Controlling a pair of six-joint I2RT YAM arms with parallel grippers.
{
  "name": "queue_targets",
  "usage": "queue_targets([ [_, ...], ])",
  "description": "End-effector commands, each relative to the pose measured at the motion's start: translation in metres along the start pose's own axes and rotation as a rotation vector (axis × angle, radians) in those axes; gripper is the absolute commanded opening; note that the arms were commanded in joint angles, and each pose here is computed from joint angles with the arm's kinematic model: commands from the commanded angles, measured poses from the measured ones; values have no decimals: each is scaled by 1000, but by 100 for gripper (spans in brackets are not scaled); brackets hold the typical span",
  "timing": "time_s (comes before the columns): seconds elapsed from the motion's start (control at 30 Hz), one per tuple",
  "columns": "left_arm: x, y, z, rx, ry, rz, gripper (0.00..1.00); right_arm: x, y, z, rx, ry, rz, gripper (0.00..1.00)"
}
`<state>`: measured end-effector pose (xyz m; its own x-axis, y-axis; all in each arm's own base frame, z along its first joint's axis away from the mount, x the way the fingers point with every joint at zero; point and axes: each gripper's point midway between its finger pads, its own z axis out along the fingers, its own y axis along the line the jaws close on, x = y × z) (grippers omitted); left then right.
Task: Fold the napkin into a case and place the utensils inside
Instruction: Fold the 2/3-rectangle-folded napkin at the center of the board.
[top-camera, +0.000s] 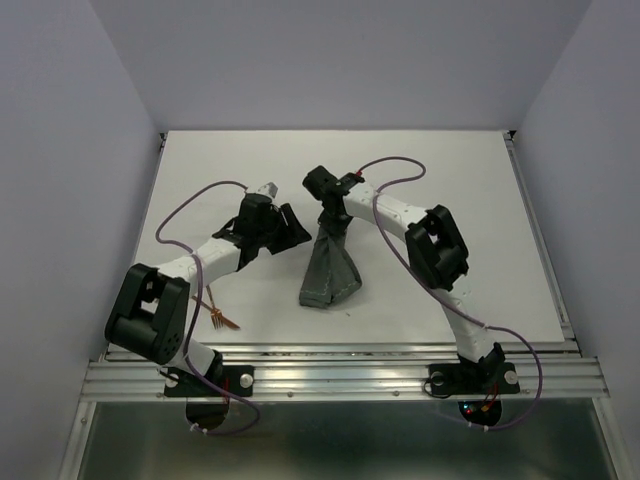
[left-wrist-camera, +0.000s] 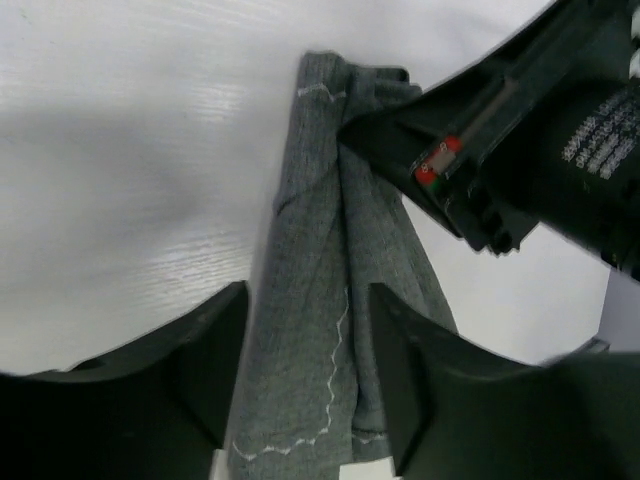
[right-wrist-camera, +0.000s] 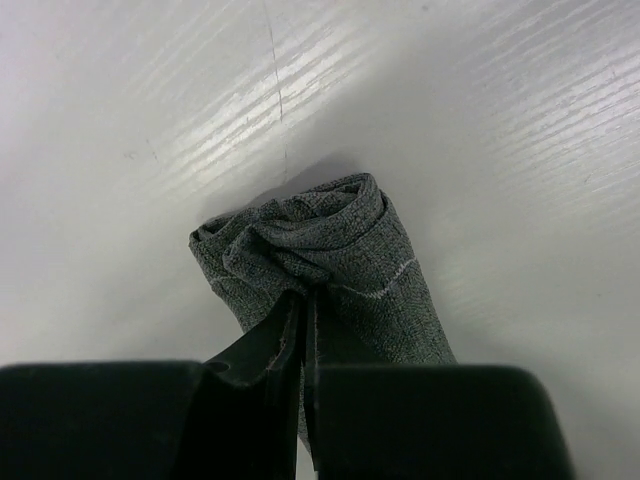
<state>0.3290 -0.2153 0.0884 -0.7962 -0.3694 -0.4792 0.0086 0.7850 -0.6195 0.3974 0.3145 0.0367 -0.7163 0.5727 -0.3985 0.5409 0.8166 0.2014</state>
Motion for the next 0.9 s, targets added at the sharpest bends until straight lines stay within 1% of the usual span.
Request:
queue_targets([
  [0.0, 14, -14, -13, 57, 41, 32, 70, -8, -68, 31, 331, -36, -36, 1],
  [0.03, 19, -17, -13, 53, 53, 42, 78, -7, -68, 33, 334, -29, -43, 1],
  [0.13, 34, -21, -13, 40, 65, 57, 87, -13, -71, 37, 333, -24, -15, 1],
  [0.23, 42, -24, -16, 20, 40, 81, 87, -16, -75, 38, 331, -20, -3, 1],
  [0.27, 54, -31, -17, 26, 46, 115, 87, -16, -75, 37, 330, -19, -5, 1],
  [0.33, 54, -38, -22, 21, 1, 159, 86, -20, -79, 37, 342, -18, -3, 1],
  [0.37, 64, -48, -27, 41, 1, 195, 85, -23, -81, 38, 347, -17, 4, 1],
  [0.4, 66, -51, -30, 40, -10, 214, 85, -23, -82, 38, 348, -16, 0, 1],
  [0.43, 62, -51, -31, 15, -48, 242, 85, -23, -83, 37, 348, -14, -4, 1],
  [0.5, 66, -56, -37, 11, -68, 278, 85, -26, -85, 38, 347, -9, 4, 1],
  [0.63, 78, -68, -42, -30, -113, 384, 87, -28, -88, 38, 343, -3, 7, 1],
  [0.73, 85, -75, -39, -64, -123, 444, 89, -31, -88, 39, 342, 1, 12, 1],
  [0.83, 98, -89, -37, -73, -143, 511, 91, -31, -90, 38, 344, 4, 8, 1],
  [0.87, 102, -99, -39, -64, -161, 531, 91, -31, -90, 38, 343, 4, 7, 1],
])
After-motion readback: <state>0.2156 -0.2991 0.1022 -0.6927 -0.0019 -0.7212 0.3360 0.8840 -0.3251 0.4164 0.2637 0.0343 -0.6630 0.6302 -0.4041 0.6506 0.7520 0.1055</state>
